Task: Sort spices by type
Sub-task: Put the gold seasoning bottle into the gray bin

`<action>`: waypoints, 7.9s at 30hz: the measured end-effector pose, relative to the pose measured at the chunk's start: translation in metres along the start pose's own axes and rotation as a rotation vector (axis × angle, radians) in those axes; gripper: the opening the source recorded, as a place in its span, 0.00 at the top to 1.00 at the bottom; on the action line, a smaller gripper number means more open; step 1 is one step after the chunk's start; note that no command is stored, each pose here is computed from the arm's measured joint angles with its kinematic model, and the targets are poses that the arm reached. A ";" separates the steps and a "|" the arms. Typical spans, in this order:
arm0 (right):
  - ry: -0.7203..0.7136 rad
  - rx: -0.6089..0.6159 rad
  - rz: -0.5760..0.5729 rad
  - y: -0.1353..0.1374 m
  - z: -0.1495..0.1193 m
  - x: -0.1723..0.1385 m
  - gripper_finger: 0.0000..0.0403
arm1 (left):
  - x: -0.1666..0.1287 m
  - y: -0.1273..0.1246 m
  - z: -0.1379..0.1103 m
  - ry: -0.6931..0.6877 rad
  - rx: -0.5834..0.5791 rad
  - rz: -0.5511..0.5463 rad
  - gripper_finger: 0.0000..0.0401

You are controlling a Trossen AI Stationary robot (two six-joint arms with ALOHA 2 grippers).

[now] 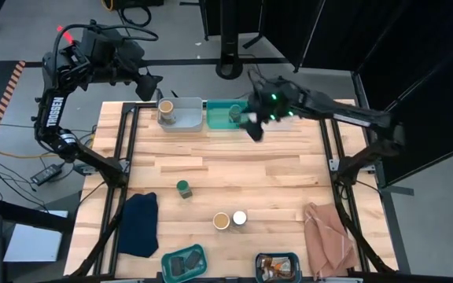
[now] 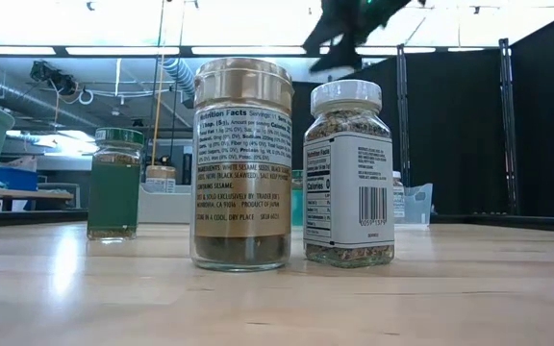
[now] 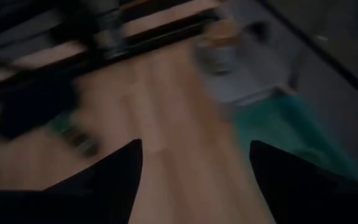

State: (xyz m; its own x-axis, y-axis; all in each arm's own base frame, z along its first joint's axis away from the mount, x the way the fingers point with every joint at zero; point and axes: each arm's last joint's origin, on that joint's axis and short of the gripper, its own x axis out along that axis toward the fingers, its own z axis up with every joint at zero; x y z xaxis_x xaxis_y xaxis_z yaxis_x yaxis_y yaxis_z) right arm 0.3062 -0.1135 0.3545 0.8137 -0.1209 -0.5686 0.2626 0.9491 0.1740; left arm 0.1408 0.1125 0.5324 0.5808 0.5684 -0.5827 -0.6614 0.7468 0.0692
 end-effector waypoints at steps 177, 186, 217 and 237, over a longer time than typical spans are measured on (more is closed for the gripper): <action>0.438 -0.389 -0.178 0.192 -0.116 -0.053 0.36 | 0.174 -0.133 -0.122 0.023 -0.416 0.346 0.31; 0.419 -0.363 -0.182 0.190 -0.112 -0.050 0.36 | 0.207 -0.105 -0.117 -0.001 -0.577 0.484 0.31; 0.409 -0.350 -0.181 0.190 -0.111 -0.049 0.36 | 0.300 -0.058 -0.148 0.268 -0.780 0.614 0.31; 0.401 -0.345 -0.174 0.191 -0.110 -0.049 0.36 | 0.319 -0.051 -0.156 0.337 -0.782 0.584 0.30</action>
State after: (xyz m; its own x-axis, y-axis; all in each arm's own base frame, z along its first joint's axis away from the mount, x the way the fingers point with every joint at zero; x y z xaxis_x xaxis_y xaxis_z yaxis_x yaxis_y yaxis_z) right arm 0.2592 0.1055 0.3267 0.4944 -0.2285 -0.8387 0.1355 0.9733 -0.1853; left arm 0.2858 0.2014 0.2169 -0.0133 0.5545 -0.8321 -0.9913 -0.1164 -0.0617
